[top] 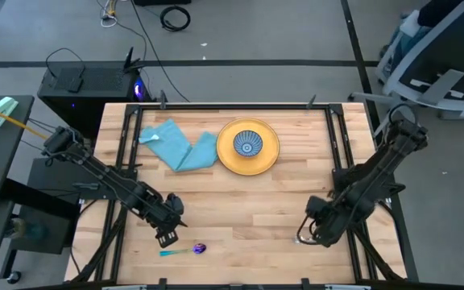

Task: Set table place
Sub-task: Put the white green fork to the right of the yellow plate

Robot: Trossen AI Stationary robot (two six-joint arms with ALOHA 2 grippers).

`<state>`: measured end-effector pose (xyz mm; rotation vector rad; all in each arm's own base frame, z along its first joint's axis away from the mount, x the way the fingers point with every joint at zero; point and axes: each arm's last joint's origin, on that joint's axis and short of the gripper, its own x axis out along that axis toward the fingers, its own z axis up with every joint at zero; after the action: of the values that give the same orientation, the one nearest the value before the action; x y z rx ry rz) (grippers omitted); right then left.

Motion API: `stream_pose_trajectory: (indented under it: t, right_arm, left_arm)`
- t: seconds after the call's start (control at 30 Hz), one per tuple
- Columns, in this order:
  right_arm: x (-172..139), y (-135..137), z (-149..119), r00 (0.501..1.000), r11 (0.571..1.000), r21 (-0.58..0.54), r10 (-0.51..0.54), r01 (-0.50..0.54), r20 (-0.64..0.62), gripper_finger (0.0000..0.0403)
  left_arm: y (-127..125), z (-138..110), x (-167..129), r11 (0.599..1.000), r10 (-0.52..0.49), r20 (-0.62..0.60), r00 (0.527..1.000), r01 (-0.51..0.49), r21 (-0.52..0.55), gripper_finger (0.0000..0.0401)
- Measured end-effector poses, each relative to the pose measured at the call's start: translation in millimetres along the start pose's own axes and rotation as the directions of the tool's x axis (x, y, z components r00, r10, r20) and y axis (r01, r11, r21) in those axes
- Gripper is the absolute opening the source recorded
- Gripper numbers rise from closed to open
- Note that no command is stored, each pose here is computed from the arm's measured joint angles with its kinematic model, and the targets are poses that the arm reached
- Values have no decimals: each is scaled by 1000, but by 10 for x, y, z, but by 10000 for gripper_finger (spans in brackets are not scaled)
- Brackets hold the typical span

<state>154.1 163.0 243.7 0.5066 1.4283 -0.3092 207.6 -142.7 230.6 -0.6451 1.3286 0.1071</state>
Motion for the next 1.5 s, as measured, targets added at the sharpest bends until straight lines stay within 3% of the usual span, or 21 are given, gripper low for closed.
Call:
stream_pose_trajectory:
  t: [0.2,0.43,0.77,1.03,1.5]
  right_arm:
    - [506,-159,-105,993,999,46,32,-27,-114,94]
    - [711,-112,-252,981,991,29,135,-133,-138,94]
    - [976,-65,-342,984,995,-95,19,-36,-179,89]
    - [1103,-53,-346,983,964,-264,-31,-18,-180,91]
    - [1114,-47,-335,989,941,-337,-33,-17,-144,87]
  left_arm:
    - [-3,1,0,1000,-3,1,1000,3,-5,60]
    - [-11,5,0,1000,-12,5,1000,12,-4,57]
    - [-24,11,0,1000,-25,11,1000,25,-2,59]
    - [-79,39,-4,997,-82,40,996,82,5,64]
    - [-169,82,-18,985,-174,84,981,173,20,62]
